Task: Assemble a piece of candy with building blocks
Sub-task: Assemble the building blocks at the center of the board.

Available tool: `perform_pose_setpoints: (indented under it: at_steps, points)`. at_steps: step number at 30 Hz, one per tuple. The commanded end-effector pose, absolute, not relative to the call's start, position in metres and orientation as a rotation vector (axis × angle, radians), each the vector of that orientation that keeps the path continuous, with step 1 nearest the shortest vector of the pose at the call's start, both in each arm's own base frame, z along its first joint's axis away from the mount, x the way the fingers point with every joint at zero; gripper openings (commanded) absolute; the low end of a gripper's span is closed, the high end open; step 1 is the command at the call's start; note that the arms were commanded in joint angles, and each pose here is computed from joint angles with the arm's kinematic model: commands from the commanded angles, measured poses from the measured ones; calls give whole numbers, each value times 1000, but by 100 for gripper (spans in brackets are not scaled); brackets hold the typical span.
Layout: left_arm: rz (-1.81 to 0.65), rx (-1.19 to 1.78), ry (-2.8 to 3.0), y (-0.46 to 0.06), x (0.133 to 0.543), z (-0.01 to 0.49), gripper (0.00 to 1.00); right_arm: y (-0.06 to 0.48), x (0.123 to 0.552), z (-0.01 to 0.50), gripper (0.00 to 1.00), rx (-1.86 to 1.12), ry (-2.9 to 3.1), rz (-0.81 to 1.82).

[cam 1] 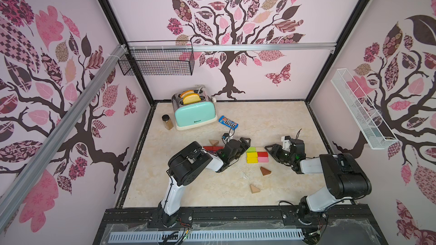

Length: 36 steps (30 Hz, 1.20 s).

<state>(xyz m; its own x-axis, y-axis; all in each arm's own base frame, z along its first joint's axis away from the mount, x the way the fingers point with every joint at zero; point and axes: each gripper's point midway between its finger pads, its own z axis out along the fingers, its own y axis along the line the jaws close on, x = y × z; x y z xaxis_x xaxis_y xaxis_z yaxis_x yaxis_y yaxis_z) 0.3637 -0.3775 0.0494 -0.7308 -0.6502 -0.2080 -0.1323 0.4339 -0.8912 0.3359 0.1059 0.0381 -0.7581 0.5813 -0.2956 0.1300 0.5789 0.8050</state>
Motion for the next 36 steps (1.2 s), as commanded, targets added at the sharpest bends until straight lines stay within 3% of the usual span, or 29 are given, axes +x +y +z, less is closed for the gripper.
perform_pose_setpoints:
  at_steps: [1, 36]
  points:
    - [-970, -712, 2490, -344, 317, -50, 86, 108, 340, 43, 53, 556, 2265, 1121]
    - [-979, -716, 2494, -345, 313, -53, 86, 119, 325, 35, 46, 508, 2340, 1121]
